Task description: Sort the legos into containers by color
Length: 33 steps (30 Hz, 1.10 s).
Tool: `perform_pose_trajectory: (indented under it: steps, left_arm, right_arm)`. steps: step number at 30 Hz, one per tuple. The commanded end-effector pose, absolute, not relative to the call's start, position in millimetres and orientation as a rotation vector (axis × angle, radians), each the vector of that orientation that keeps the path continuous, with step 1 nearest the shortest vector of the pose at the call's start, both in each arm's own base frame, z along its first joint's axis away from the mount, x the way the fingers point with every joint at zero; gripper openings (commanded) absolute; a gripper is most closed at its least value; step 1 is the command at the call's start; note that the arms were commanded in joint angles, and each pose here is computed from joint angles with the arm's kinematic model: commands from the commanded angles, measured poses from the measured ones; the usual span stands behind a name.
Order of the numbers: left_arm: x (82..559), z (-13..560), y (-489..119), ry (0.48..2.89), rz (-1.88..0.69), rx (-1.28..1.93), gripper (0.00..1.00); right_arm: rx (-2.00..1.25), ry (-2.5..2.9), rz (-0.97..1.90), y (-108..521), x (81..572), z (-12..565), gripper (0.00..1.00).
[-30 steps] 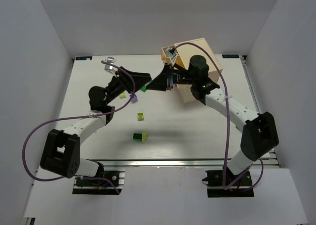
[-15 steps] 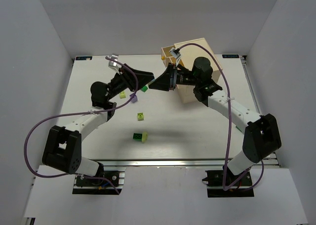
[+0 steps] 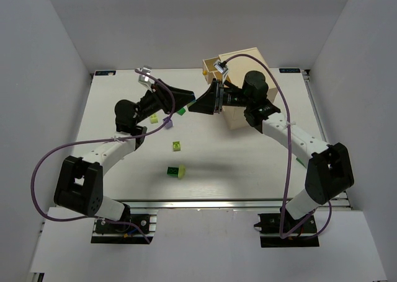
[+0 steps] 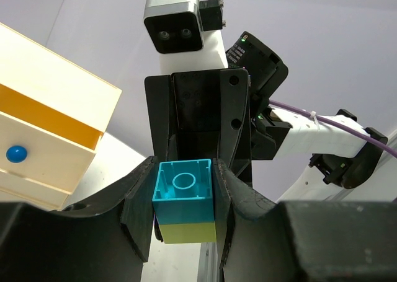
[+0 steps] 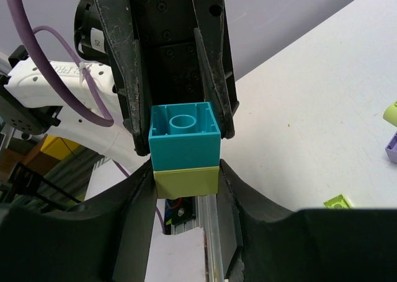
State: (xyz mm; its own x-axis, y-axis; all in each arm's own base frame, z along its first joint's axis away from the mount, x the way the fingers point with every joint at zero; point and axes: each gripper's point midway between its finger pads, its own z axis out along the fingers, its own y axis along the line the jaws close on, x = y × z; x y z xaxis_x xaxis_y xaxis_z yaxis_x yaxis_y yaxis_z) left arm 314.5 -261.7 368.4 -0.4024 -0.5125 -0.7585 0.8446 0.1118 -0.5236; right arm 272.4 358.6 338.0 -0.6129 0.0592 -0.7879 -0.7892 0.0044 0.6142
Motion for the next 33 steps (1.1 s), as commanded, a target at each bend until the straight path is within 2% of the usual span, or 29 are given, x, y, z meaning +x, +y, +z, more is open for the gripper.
perform_pose_trajectory:
  steps: [1, 33]
  left_arm:
    - [334, 403, -245, 1.16, -1.449, 0.309, 0.0]
    - [344, 419, -236, 1.127, -1.393, 0.239, 0.0]
  right_arm:
    - [-0.879, 1.602, 1.719, 348, 247, 349, 0.0]
    - [-0.891, 1.616, 1.737, 347, 242, 341, 0.0]
